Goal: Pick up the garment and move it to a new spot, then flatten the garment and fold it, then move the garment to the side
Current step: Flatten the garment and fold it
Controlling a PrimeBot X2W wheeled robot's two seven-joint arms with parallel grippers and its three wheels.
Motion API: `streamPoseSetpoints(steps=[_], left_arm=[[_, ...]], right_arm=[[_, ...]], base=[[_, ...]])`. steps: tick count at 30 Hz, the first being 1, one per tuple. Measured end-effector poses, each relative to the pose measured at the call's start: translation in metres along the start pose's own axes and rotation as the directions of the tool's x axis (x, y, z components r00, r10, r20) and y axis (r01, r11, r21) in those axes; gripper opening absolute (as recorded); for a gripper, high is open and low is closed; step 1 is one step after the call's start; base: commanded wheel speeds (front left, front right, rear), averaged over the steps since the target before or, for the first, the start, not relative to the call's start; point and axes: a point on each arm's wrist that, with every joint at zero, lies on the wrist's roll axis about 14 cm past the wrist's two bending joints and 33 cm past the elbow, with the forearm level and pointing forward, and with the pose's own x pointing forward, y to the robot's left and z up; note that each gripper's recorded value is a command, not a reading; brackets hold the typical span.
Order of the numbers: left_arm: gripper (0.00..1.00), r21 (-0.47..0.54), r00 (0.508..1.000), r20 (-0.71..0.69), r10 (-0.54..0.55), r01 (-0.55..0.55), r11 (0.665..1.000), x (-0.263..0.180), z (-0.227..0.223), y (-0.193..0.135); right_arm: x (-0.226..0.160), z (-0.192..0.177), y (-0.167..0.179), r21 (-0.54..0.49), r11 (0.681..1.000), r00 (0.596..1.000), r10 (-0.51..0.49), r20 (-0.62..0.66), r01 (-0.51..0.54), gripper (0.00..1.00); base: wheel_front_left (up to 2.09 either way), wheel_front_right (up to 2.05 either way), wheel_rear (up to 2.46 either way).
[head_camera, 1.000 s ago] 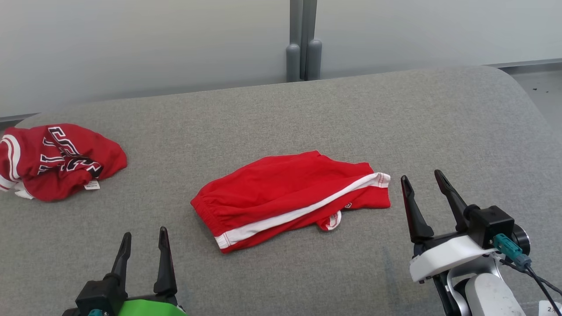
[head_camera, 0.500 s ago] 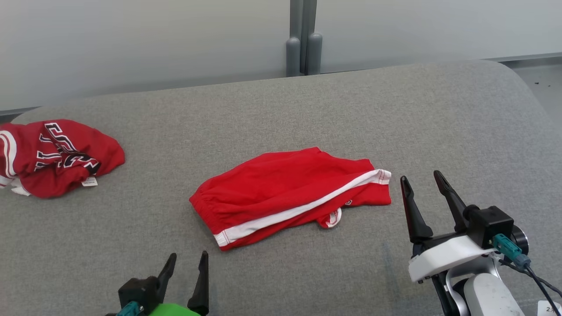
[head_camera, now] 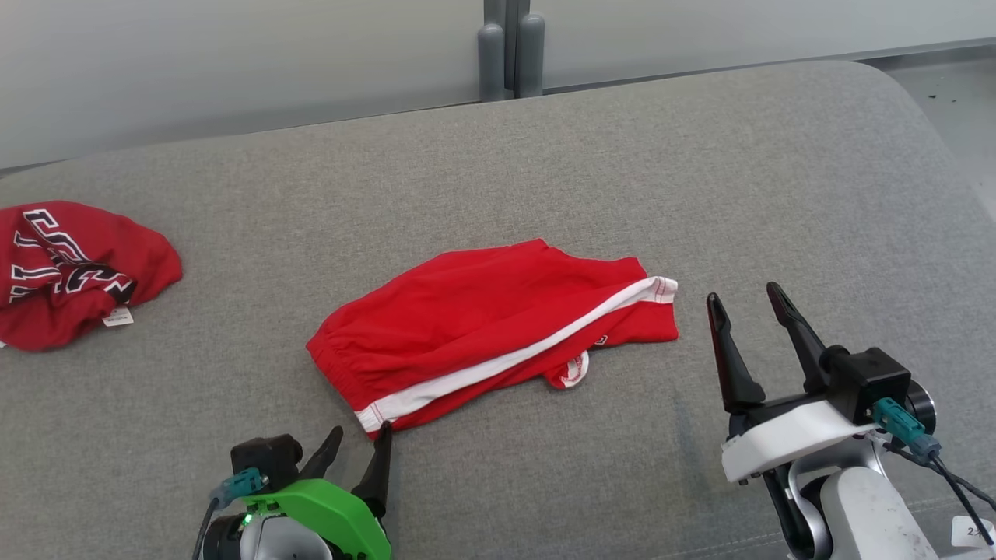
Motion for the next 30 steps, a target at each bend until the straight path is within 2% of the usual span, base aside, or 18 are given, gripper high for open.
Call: streamPoseSetpoints(steps=[10, 20, 21, 23, 25, 28, 29, 30], left_arm=[[1.00, -0.132, 0.999, -0.032, -0.018, 0.014, 0.991, 0.014, -0.007, -0.003], [1.00, -0.206, 0.999, -0.014, -0.048, 0.045, 0.978, 0.022, -0.006, -0.017], [0.87, -0.208, 0.999, -0.009, -0.053, 0.050, 0.977, 0.022, -0.005, -0.019], [0.50, -0.208, 0.998, 0.001, -0.068, 0.067, 0.976, 0.023, -0.003, -0.024], [0.43, -0.211, 0.997, 0.003, -0.078, 0.077, 0.974, 0.023, -0.004, -0.028], [0.38, -0.219, 0.996, 0.008, -0.085, 0.085, 0.972, 0.021, -0.003, -0.029], [0.32, -0.220, 0.996, 0.011, -0.085, 0.086, 0.972, 0.021, -0.002, -0.029], [0.20, -0.214, 0.996, 0.013, -0.083, 0.084, 0.973, 0.020, -0.002, -0.027]], right_arm=[[-0.002, -0.007, -0.010, -0.006, 1.000, 0.999, -0.027, -0.018, 0.027, 1.00], [-0.002, -0.007, -0.010, -0.010, 1.000, 0.999, -0.028, -0.020, 0.027, 1.00], [-0.003, -0.006, -0.010, -0.011, 1.000, 0.999, -0.028, -0.019, 0.027, 1.00], [-0.003, -0.006, -0.010, -0.012, 1.000, 0.999, -0.028, -0.017, 0.027, 1.00], [-0.003, -0.005, -0.010, -0.016, 1.000, 1.000, -0.027, -0.015, 0.027, 1.00], [-0.003, -0.004, -0.009, -0.016, 1.000, 1.000, -0.026, -0.014, 0.025, 1.00], [-0.003, -0.005, -0.009, -0.015, 1.000, 1.000, -0.024, -0.015, 0.024, 1.00], [-0.003, -0.005, -0.008, -0.015, 1.000, 1.000, -0.023, -0.014, 0.023, 1.00]], base=[[0.00, 0.00, 0.00], [0.00, 0.00, 0.00], [0.00, 0.00, 0.00], [0.00, 0.00, 0.00], [0.00, 0.00, 0.00], [0.00, 0.00, 0.00], [0.00, 0.00, 0.00], [0.00, 0.00, 0.00]])
